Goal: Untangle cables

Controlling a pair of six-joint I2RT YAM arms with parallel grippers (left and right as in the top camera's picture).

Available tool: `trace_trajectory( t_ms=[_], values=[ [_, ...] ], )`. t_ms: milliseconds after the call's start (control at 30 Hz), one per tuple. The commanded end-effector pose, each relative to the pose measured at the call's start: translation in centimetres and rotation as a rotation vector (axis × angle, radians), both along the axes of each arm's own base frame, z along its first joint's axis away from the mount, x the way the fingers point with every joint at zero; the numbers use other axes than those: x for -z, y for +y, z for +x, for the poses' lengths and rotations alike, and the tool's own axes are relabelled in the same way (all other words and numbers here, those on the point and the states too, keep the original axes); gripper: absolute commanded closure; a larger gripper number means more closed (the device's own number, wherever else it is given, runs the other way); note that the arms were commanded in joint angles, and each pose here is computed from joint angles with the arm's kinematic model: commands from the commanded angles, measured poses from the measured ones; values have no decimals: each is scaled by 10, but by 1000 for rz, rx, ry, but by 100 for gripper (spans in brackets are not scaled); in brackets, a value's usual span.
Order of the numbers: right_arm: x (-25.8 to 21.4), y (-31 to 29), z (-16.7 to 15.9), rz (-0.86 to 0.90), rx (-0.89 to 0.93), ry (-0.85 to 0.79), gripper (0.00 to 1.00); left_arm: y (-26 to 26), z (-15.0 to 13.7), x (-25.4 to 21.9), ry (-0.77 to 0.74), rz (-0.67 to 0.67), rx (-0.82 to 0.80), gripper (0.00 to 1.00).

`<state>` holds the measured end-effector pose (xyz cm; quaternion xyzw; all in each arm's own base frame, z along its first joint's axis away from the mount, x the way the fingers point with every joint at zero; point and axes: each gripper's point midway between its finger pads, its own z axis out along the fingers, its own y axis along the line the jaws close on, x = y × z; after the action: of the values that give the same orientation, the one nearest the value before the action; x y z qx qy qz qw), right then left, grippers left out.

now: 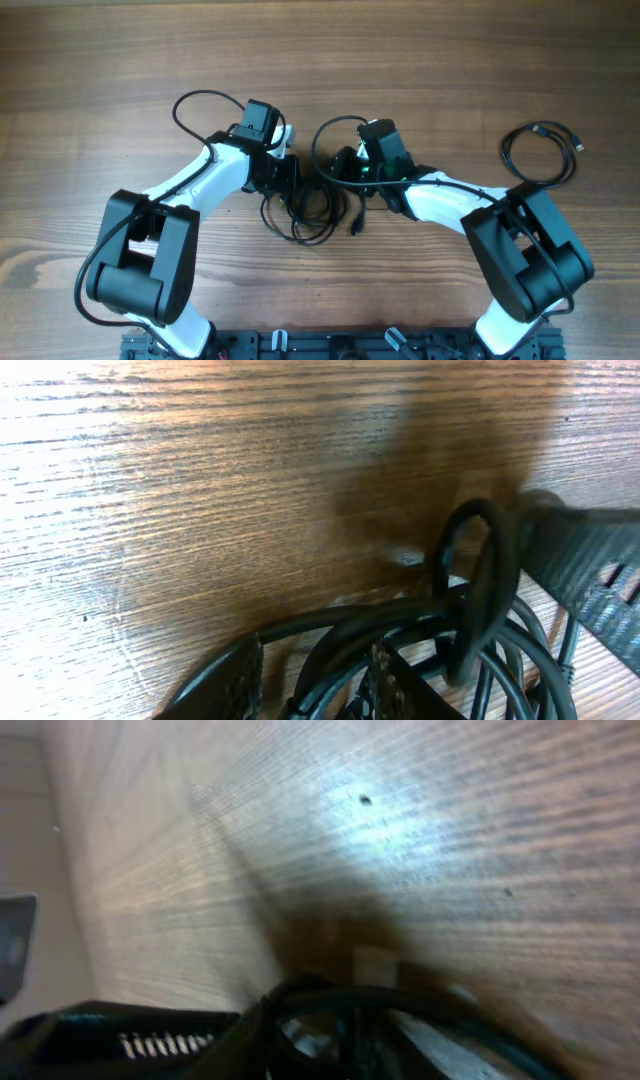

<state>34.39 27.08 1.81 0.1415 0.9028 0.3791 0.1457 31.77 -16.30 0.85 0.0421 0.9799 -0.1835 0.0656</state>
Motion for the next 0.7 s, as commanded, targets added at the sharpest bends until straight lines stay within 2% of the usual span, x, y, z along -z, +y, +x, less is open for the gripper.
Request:
trace_trajectory(
  t_ms=[0,233,467,567,667],
  values=[
    [9,4,2,2,10,1,66,1,1,4,15,-3,-14,63],
    [4,10,3,36,29,7,72,1,1,4,14,-3,-13,62],
    [-3,23,3,47,14,-45,72,1,1,4,12,-3,-13,62],
    [3,19,1,24,21,-26,80,1,2,4,11,-4,-13,62],
    [9,14,-3,-3,29,0,80,1,2,4,11,-4,-13,62]
  ],
)
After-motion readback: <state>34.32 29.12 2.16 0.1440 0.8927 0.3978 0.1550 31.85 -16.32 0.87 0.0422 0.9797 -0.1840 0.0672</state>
